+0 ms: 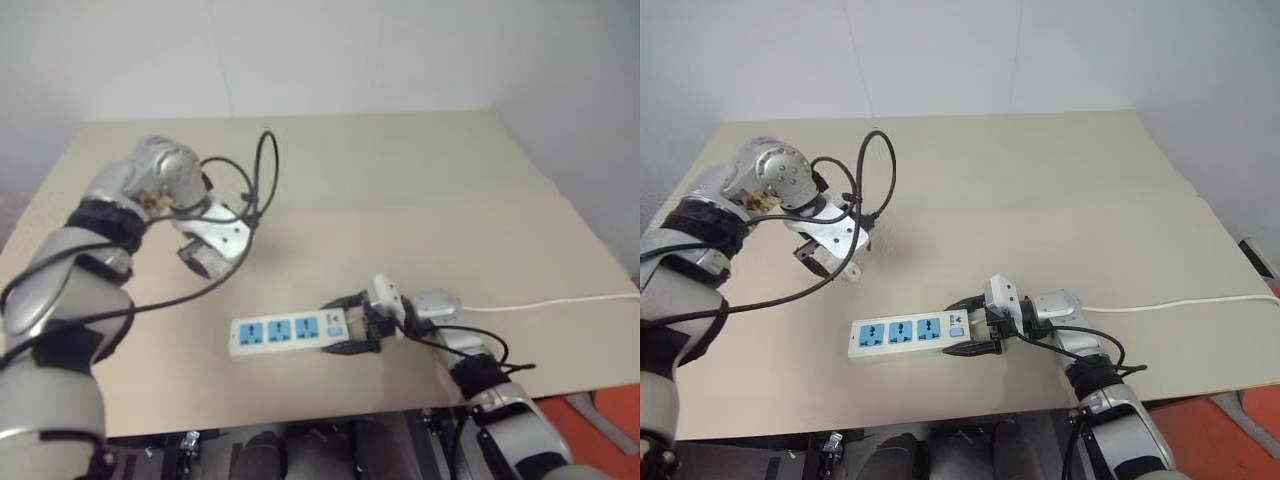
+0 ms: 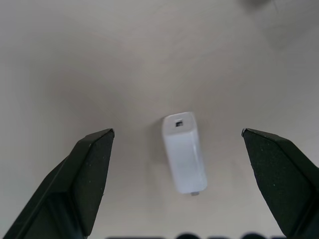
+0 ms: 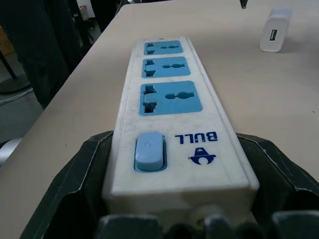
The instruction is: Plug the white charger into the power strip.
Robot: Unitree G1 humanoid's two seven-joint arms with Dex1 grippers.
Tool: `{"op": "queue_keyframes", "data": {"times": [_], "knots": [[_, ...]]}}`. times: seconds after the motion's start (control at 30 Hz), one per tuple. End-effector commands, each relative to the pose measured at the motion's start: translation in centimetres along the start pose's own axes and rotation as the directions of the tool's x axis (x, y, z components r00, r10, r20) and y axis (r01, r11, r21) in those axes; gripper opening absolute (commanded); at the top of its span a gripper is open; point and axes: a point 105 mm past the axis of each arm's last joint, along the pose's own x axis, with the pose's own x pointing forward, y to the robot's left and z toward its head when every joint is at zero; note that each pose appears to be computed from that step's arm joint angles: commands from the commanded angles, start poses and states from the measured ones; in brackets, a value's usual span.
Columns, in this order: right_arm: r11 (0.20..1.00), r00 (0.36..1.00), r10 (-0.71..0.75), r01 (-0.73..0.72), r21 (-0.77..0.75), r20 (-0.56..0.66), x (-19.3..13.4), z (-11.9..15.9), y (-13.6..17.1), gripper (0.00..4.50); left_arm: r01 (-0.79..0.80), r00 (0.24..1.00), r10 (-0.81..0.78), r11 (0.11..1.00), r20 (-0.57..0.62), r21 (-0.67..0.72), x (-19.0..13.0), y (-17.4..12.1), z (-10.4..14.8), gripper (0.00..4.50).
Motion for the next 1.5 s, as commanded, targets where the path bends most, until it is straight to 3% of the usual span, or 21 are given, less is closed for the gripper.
{"op": "queue_keyframes", "data": {"times": [0.03, 1.07, 1.43, 1.5], "knots": [[0.999, 0.999, -0.010, 0.013, 0.044, -0.053, 0.0, -1.3, 0.4, 3.44, 0.007, 0.999, -0.007, 1.000, -0.040, 0.005, -0.1, 0.3, -0.3, 4.50], [0.998, 0.995, -0.055, 0.058, 0.040, -0.080, 0.0, -1.6, 0.4, 3.44, 0.038, 0.992, -0.043, 0.998, -0.119, -0.043, 3.4, 0.4, -0.9, 4.50], [0.997, 0.994, -0.057, 0.061, 0.039, -0.094, 0.0, -1.9, 0.4, 3.44, 0.030, 0.993, -0.038, 0.998, -0.115, -0.064, 4.2, 0.4, -0.9, 1.10], [0.997, 0.994, -0.057, 0.060, 0.038, -0.094, 0.0, -1.9, 0.4, 3.44, 0.031, 0.992, -0.039, 0.997, -0.121, -0.065, 4.2, 0.3, -1.0, 1.03]]}}
